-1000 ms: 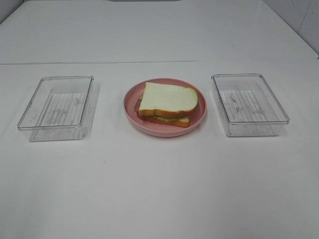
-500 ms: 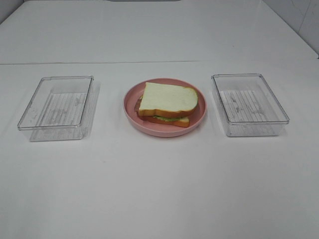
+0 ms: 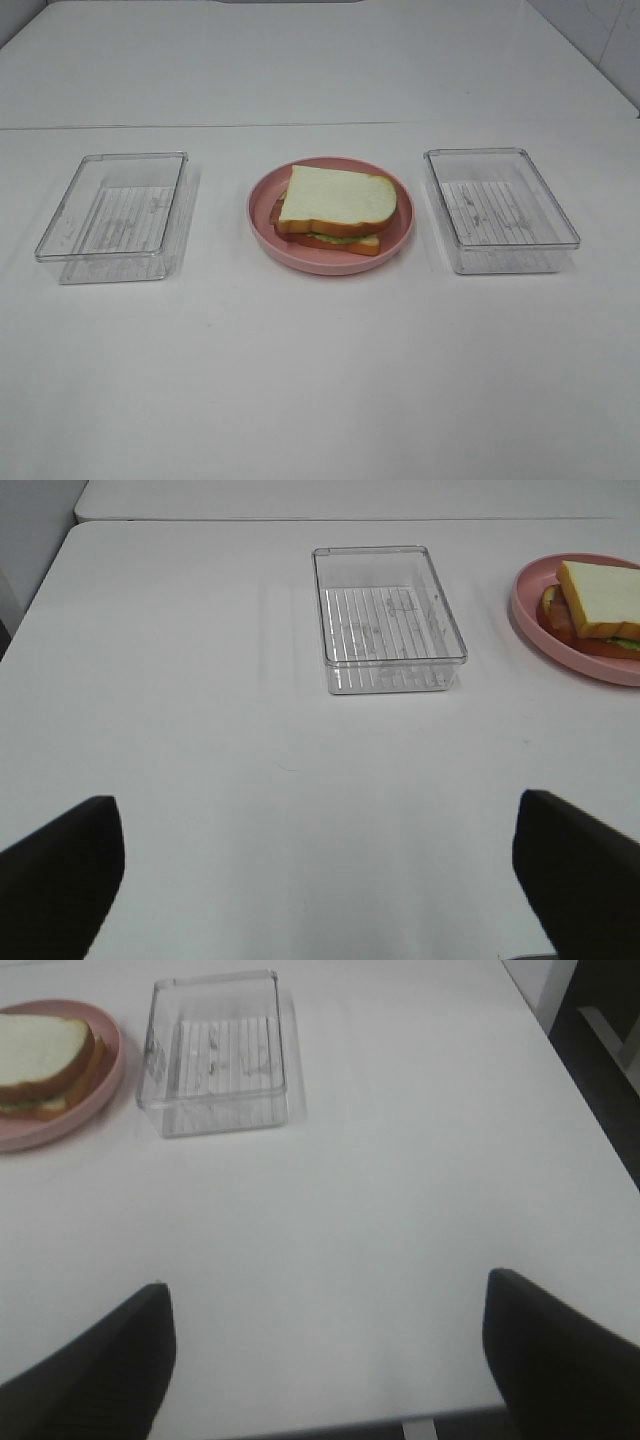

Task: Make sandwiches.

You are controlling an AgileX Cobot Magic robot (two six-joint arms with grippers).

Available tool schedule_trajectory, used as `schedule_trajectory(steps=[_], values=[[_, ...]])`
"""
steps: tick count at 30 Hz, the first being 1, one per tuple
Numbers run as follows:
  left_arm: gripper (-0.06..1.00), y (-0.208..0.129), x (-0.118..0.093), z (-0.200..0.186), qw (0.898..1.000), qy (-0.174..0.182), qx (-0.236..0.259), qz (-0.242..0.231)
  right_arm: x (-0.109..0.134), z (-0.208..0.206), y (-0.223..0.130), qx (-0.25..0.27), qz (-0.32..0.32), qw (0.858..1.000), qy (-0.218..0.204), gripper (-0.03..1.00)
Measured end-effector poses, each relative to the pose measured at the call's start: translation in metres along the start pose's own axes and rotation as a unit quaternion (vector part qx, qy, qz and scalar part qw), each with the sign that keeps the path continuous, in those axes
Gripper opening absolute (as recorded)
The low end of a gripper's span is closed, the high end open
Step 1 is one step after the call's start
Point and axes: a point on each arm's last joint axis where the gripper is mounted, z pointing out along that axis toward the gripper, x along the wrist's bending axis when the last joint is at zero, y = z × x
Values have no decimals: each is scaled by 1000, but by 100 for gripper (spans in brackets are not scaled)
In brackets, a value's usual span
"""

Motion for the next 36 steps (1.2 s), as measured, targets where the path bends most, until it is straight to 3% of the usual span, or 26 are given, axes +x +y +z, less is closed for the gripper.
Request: schedule_trajectory(steps=[36], values=[[98,0,0,0,1000,-1,0,-1,2,8,1,-18,-14,999,23,80]])
